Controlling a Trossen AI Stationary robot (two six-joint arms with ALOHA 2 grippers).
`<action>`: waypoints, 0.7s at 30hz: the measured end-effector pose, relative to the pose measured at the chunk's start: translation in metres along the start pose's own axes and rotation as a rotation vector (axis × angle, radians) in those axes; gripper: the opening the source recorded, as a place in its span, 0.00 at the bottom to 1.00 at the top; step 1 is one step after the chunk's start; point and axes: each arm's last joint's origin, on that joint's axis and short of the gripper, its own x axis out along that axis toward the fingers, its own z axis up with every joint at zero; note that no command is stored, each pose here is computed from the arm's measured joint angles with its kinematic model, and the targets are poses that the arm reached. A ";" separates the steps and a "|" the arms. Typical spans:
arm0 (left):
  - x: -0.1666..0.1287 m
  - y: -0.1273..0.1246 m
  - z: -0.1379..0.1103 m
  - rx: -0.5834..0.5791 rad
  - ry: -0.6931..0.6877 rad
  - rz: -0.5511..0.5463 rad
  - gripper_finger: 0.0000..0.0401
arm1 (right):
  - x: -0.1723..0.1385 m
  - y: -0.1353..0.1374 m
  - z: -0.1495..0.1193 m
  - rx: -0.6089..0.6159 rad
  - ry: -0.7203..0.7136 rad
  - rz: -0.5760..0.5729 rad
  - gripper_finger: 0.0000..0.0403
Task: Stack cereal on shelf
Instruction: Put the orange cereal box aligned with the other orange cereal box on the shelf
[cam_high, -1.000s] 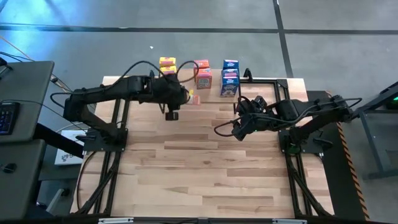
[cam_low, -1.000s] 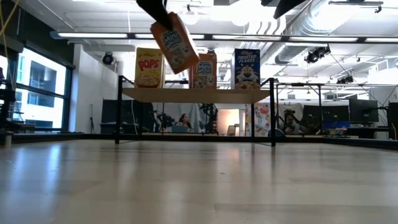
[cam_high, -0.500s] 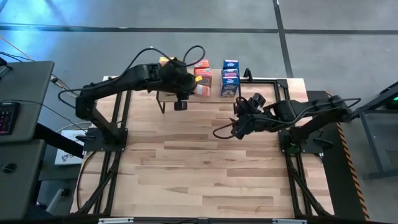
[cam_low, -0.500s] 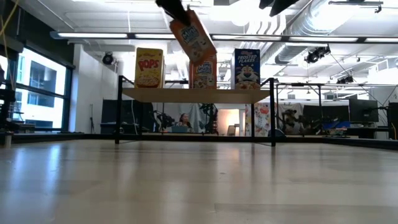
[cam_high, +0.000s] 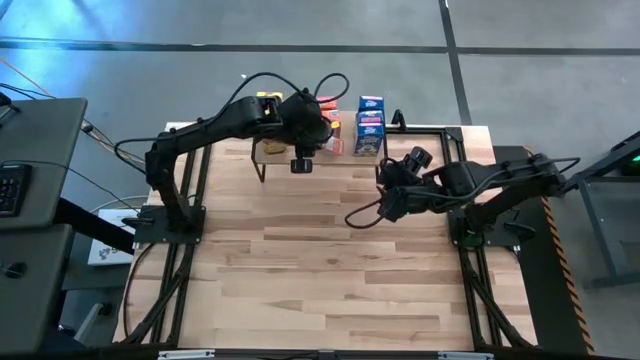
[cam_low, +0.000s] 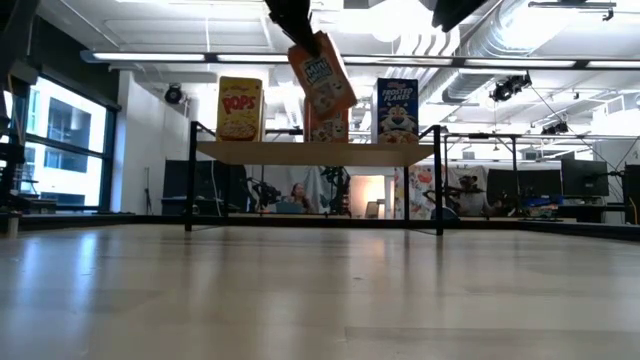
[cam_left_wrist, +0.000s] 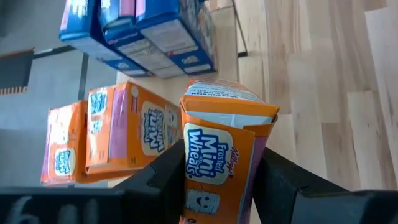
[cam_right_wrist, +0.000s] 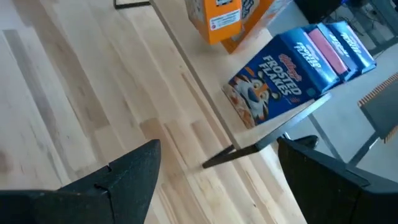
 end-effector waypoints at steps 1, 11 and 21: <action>0.002 0.001 -0.001 -0.003 0.006 -0.001 0.35 | 0.000 -0.001 -0.001 -0.003 0.003 0.000 0.79; 0.004 0.001 -0.006 -0.038 0.060 -0.021 0.35 | -0.005 -0.005 -0.039 0.034 -0.092 0.142 0.79; 0.004 0.000 -0.006 -0.062 0.059 -0.020 0.35 | 0.007 -0.032 -0.106 0.159 -0.328 0.313 0.79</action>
